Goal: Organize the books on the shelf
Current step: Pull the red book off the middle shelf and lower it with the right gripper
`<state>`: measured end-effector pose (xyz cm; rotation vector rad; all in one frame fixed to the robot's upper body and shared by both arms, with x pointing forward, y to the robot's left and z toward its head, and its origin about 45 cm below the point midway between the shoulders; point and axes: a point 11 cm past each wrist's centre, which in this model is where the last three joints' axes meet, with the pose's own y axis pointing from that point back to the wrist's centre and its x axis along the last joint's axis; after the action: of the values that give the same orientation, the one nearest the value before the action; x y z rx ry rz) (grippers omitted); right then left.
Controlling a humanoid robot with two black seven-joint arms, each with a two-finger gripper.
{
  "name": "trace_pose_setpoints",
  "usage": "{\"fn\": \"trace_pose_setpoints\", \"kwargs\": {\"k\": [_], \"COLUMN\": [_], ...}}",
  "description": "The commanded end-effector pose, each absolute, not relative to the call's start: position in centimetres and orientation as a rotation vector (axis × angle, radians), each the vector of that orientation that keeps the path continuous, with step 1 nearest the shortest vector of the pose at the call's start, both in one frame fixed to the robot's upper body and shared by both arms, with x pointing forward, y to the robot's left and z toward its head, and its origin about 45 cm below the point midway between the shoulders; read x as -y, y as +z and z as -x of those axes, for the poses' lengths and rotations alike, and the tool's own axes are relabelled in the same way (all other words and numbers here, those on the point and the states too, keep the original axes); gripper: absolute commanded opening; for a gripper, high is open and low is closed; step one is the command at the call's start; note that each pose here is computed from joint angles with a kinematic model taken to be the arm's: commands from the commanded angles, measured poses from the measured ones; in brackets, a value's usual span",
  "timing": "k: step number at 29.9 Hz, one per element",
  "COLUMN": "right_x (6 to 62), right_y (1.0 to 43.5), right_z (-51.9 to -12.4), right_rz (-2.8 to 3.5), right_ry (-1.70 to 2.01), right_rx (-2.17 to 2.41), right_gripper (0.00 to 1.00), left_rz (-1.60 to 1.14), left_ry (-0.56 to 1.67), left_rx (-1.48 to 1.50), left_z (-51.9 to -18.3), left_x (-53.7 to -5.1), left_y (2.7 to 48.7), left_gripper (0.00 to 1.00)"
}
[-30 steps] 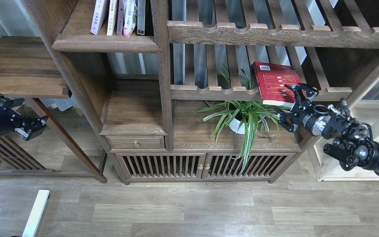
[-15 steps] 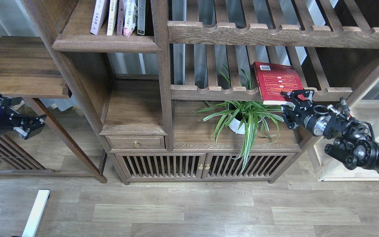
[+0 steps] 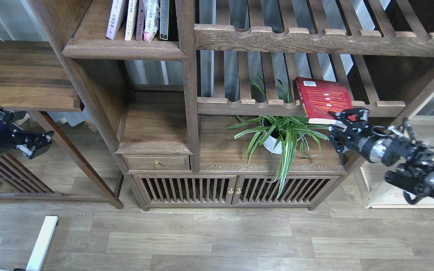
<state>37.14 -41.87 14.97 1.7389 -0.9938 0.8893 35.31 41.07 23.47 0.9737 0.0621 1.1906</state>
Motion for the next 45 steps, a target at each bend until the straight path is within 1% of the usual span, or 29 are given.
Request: {"fn": "trace_pose_setpoints", "kwargs": {"k": [1, 14, 22, 26, 40, 42, 45], "right_x": [43.7, 48.1, 48.9, 51.0, 57.3, 57.6, 57.6], "right_y": [16.3, 20.8, 21.8, 22.5, 23.4, 23.0, 21.2], "right_z": [-36.1, -32.3, -30.4, -29.0, -22.7, -21.9, -19.9], "right_rz": [-1.728, -1.700, -1.702, -1.647, -1.480, -1.476, -1.489], "right_ry": [0.866, 0.821, 0.797, 0.779, 0.664, 0.642, 0.593], "right_rx": [1.052, 1.191, 1.182, 1.178, 1.117, 1.098, 1.033], "right_gripper": [0.00, 0.00, 0.00, 0.00, 0.00, 0.00, 0.00], "left_rz": [-0.973, -0.963, -0.964, -0.957, -0.945, -0.943, -0.935], "left_ry": [1.196, 1.197, 1.197, 1.208, 1.194, 1.190, 1.173], "left_rx": [-0.060, -0.055, -0.053, -0.050, -0.049, -0.049, -0.050], "left_z": [-35.5, -36.1, -36.3, -36.5, -37.4, -37.5, -37.8], "left_x": [-41.2, -40.5, -40.3, -40.5, -39.3, -39.0, -38.1], "left_y": [23.4, 23.1, 23.0, 23.2, 22.6, 22.4, 22.1], "left_gripper": [0.81, 0.81, 0.81, 0.81, 0.81, 0.81, 0.81]}}
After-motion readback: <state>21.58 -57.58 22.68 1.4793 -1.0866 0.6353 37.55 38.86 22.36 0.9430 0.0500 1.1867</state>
